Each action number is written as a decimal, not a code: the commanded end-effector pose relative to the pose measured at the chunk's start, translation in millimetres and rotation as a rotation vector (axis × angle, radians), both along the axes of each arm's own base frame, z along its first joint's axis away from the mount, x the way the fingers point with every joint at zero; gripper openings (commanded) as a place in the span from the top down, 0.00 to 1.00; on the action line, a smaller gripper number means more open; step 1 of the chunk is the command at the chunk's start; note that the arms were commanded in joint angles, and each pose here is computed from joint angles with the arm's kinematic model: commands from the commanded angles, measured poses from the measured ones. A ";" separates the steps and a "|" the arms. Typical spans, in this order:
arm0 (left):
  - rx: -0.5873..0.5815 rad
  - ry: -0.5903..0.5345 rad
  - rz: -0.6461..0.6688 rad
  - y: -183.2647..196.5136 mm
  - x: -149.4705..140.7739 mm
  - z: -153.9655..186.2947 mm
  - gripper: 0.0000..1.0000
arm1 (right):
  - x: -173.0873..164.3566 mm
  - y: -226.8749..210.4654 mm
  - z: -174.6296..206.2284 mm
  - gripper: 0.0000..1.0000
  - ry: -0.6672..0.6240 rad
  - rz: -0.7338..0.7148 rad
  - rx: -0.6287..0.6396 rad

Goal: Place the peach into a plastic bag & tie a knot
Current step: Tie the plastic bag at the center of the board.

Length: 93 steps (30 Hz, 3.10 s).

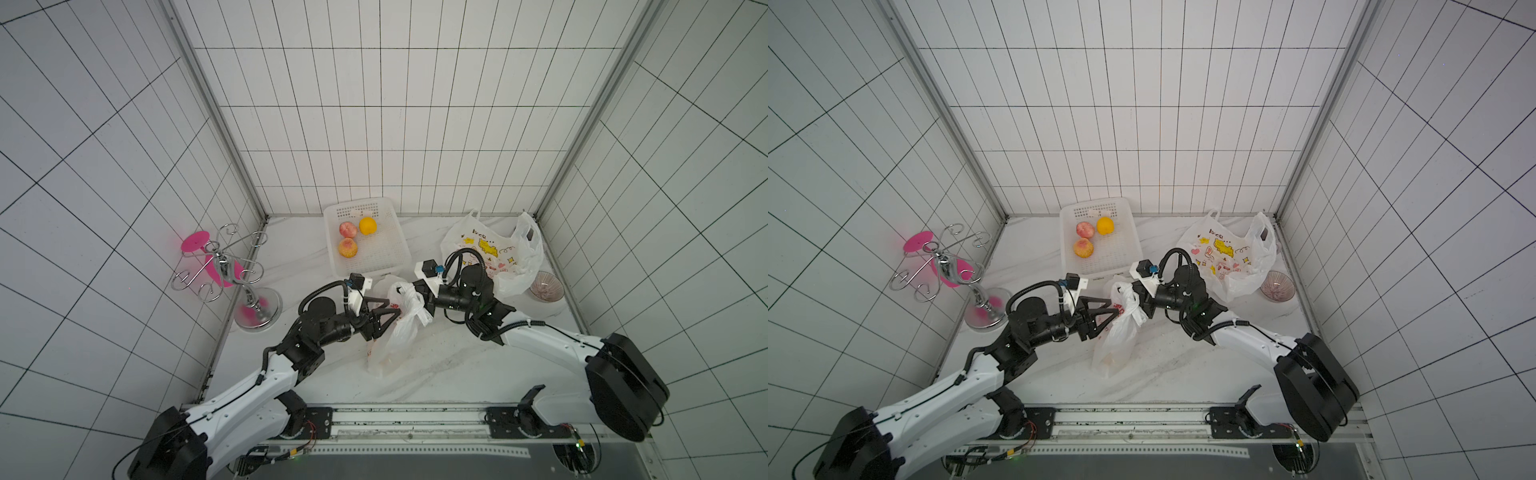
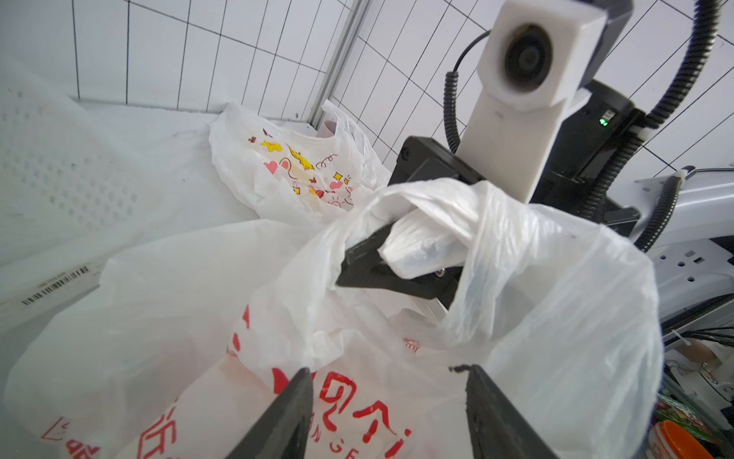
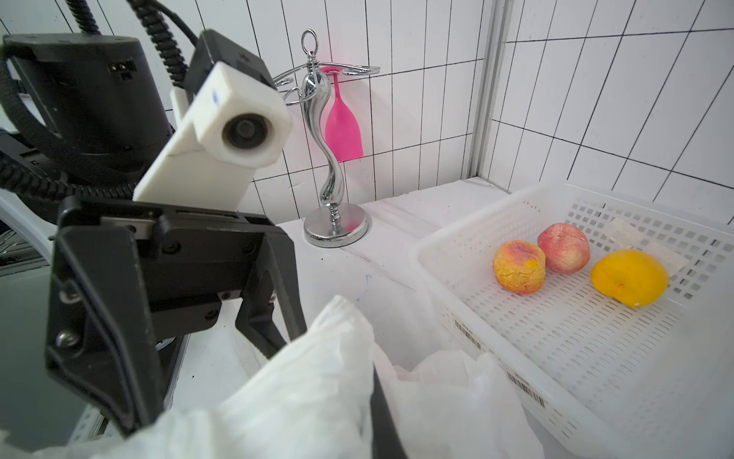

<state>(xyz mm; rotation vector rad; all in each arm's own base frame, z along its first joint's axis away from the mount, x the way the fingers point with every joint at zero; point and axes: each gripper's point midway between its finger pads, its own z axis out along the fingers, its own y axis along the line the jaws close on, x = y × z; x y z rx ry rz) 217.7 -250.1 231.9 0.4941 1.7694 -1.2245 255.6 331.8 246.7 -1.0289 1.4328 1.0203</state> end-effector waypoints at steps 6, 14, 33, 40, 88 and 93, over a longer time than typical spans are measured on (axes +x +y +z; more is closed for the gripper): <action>-0.015 -0.081 0.071 18.3 12.5 29.0 0.55 | 1.8 4.8 35.3 0.94 -0.065 0.032 0.052; 0.151 -0.202 -0.032 -8.0 20.2 30.3 0.53 | -0.6 7.6 33.8 0.94 -0.055 0.050 0.042; 0.467 -0.392 -0.051 -11.9 12.3 9.2 0.53 | -4.2 10.4 35.4 0.96 -0.041 0.077 0.035; 0.512 -0.487 -0.015 -20.4 17.4 16.4 0.54 | -9.1 13.8 33.7 0.97 -0.032 0.097 0.028; 0.461 -0.599 0.071 -24.9 11.2 45.1 1.00 | -18.5 18.0 15.5 0.92 0.001 0.097 -0.030; 0.478 -0.599 0.054 -24.0 9.4 42.8 1.00 | -16.0 14.0 10.0 0.76 0.028 0.085 -0.031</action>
